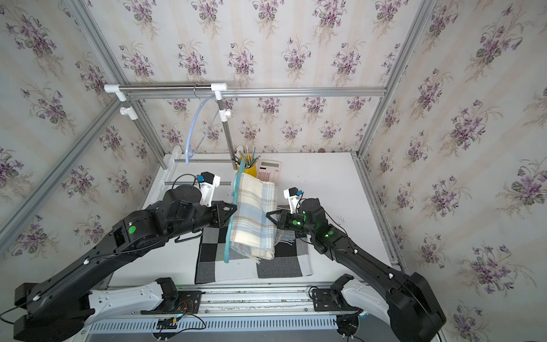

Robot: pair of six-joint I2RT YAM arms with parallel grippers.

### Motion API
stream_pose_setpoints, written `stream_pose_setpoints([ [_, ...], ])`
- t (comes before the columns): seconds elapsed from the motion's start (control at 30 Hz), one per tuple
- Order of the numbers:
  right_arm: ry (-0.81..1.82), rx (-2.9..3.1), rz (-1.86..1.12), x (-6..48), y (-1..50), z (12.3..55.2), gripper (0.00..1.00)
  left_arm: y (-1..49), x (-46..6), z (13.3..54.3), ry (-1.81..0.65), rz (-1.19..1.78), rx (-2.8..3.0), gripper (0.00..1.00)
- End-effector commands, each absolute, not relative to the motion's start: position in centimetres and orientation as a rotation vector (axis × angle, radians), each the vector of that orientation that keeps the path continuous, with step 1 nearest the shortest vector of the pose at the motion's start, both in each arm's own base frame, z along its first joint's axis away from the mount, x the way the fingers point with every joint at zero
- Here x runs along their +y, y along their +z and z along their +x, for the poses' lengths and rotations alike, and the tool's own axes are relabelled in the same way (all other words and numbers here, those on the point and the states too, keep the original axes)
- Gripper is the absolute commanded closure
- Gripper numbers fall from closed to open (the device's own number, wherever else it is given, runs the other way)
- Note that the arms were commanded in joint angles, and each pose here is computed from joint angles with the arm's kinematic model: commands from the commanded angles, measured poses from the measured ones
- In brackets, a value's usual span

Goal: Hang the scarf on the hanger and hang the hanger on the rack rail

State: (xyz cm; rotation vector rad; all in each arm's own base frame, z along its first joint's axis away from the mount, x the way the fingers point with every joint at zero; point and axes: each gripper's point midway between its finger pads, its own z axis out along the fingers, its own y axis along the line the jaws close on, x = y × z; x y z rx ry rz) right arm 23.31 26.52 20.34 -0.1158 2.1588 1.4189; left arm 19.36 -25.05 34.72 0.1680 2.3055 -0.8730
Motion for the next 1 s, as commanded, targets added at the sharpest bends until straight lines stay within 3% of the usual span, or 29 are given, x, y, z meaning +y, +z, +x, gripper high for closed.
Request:
stream_pose_setpoints([
  [0.0, 1.476, 2.188, -0.033, 26.4, 19.9, 22.9, 1.0, 35.3, -23.5, 19.5, -0.726, 0.219, 2.343, 1.0],
  [0.63, 1.388, 2.274, 0.143, 23.1, 11.3, 21.5, 1.0, 36.6, -22.7, 20.1, -0.736, 0.169, 2.268, 1.0],
  [0.97, 1.49, 2.237, 0.105, 24.5, 11.8, 21.7, 1.0, 36.9, -24.2, 20.7, -0.79, 0.175, 2.245, 1.0],
])
